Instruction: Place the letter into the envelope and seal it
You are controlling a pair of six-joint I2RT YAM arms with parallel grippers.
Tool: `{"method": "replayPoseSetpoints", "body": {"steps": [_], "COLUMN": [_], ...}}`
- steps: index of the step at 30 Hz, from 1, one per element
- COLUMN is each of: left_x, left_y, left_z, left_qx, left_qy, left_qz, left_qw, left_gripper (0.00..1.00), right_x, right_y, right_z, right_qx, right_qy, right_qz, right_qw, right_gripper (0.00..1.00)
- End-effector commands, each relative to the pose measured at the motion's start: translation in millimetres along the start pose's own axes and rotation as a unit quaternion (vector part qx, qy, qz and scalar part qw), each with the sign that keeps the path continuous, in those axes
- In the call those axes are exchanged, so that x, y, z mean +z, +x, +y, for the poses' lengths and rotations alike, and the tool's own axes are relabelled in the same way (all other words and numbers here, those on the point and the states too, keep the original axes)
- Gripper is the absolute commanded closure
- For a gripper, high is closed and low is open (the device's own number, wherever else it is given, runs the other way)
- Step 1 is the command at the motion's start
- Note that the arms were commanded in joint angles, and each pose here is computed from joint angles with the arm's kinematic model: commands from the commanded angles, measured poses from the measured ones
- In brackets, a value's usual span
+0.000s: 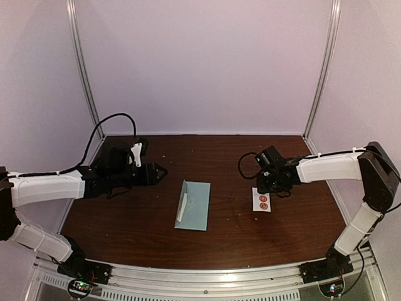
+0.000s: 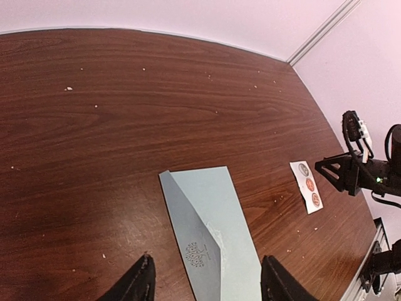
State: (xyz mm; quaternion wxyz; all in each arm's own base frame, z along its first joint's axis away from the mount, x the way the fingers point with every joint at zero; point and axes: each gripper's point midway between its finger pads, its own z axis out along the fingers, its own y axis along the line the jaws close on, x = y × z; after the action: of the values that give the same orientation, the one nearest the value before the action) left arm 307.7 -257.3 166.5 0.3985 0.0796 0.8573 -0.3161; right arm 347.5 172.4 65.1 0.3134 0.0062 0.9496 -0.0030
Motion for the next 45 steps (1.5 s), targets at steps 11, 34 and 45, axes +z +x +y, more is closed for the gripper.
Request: {"method": "replayPoseSetpoints", "body": {"steps": [11,34,45], "left_x": [-8.6,-6.5,-6.8], "left_y": [-3.3,-1.2,-0.5], "left_z": [3.5,4.7,5.8], "left_qx": [0.004,-0.002,-0.004], "left_qy": [-0.010,-0.011,-0.014], "left_qz": [-0.018,-0.016,-0.014], "left_qw": [1.000,1.000,1.000], "left_gripper": [0.41,0.41,0.41], "right_x": [30.4,39.1,16.4], "right_y": [-2.6,3.9,-2.9], "right_z": [10.1,5.8,9.4], "right_qx": [-0.021,-0.017,0.008], "right_qy": [0.029,0.051,0.015], "right_qz": [0.020,0.022,0.006], "right_qw": [0.999,0.998,1.000], "right_gripper": [0.71,1.00,1.00]}}
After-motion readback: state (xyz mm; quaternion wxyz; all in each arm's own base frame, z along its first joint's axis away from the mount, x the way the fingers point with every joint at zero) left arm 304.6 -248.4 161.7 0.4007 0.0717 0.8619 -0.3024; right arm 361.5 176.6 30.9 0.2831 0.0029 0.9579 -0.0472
